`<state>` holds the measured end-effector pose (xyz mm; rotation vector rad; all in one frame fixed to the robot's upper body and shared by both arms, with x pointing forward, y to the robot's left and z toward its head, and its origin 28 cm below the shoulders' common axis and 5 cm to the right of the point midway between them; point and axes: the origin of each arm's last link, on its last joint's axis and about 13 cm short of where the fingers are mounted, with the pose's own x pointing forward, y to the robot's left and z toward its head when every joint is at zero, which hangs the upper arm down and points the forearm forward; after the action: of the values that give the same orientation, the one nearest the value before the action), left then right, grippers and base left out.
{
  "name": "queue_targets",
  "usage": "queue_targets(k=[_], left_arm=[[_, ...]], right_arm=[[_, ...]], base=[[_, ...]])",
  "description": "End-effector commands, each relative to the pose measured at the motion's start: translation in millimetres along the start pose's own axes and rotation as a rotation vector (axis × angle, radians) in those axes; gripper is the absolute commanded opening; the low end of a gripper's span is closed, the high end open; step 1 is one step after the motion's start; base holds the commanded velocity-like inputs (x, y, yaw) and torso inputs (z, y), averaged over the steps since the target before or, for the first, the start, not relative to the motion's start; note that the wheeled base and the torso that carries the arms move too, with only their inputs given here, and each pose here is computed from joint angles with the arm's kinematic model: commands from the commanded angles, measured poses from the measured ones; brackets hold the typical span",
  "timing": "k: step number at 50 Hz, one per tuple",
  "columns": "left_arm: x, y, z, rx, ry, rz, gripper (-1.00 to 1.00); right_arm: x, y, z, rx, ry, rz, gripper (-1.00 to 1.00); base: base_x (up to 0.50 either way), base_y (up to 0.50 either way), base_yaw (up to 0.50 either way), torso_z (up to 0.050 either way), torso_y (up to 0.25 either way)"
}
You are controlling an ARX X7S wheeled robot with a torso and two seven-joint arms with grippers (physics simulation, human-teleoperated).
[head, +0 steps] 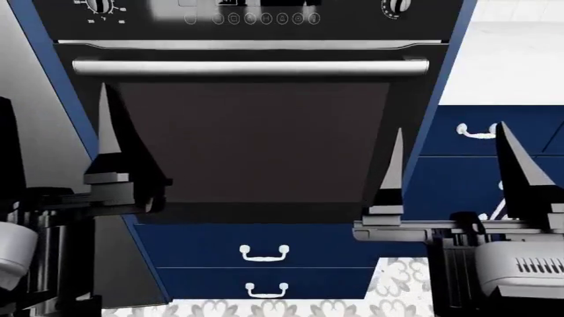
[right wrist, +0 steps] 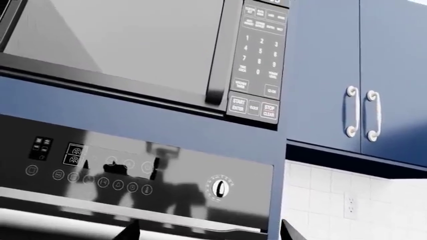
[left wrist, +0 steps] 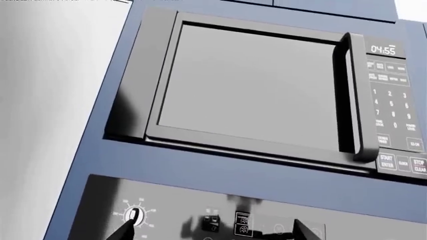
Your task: Preheat the oven by turning the temperature knob.
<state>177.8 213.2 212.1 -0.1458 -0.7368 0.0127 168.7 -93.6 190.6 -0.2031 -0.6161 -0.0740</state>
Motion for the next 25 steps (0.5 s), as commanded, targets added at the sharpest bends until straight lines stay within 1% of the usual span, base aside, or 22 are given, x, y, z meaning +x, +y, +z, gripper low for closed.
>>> queue_targets(k=[1,6,18,25], left_arm=[[0.1,0.3,1.5,-0.002,-0.006,-0.001,1.00],[-0.6,1.4,2.0,0.001,-0.008,0.000,1.00],[-0.7,2.0,3.0,0.002,-0.012,0.000,1.00],[-0.5,0.9,2.9,0.003,-0.013,0.000,1.00]], right_arm=[[-0.9,0.9,0.7,0.001,-0.003,0.008,1.00],[-1.7,1.4,1.8,-0.003,-0.011,0.010,1.00],[-1.2,2.2,1.7,0.000,-0.011,0.012,1.00],[-1.3,0.9,2.0,0.002,-0.014,0.018,1.00]], base=[[0.00,0.00,0.00,0.000,0.000],[0.00,0.03,0.00,0.000,0.000],[0.00,0.40,0.00,0.000,0.000],[0.00,0.12,0.00,0.000,0.000]])
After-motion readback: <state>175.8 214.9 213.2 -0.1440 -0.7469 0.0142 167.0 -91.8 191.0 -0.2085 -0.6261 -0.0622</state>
